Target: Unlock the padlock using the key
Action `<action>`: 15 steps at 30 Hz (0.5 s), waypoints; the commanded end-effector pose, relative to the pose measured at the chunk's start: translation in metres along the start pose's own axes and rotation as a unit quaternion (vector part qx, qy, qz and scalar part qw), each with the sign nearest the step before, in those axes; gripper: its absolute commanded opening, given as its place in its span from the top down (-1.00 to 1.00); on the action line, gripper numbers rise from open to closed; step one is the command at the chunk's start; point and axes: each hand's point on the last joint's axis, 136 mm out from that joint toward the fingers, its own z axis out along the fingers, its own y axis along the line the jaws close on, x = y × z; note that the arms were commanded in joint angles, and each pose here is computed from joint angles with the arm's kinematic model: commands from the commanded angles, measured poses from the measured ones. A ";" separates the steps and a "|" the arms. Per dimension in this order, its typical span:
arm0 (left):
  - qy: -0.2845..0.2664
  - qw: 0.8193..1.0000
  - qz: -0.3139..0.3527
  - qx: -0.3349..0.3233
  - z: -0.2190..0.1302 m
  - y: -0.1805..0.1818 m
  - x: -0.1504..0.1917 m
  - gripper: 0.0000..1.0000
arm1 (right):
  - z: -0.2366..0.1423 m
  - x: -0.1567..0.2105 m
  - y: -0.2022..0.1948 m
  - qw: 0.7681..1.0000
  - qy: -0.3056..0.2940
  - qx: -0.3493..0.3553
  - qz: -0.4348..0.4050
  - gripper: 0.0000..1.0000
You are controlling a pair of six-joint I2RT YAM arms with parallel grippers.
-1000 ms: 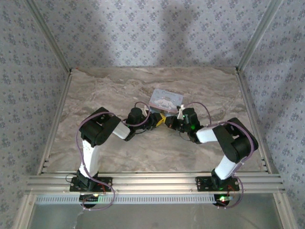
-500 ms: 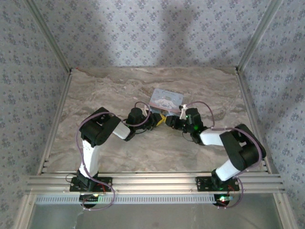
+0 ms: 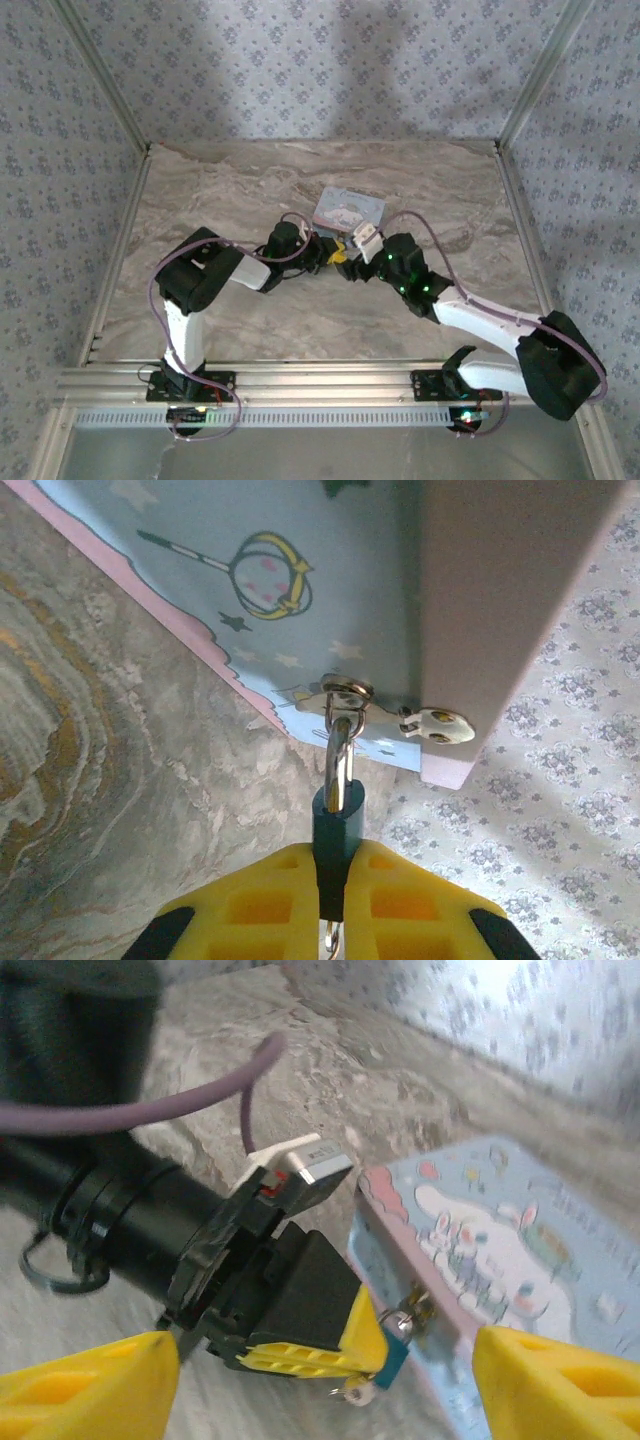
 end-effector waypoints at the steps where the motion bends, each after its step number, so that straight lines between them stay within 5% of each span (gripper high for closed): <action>1: 0.014 1.000 -0.003 0.011 -0.004 -0.017 0.008 0.83 | 0.000 0.023 -0.006 0.969 0.056 0.036 -0.236 -0.59; 10: 0.017 0.999 -0.018 0.021 -0.003 -0.024 0.009 0.85 | 0.018 0.064 -0.007 0.926 0.124 0.040 -0.356 -0.55; 15: 0.017 0.999 -0.020 0.021 -0.003 -0.025 0.008 0.85 | 0.034 0.082 -0.007 0.914 0.145 0.046 -0.377 -0.35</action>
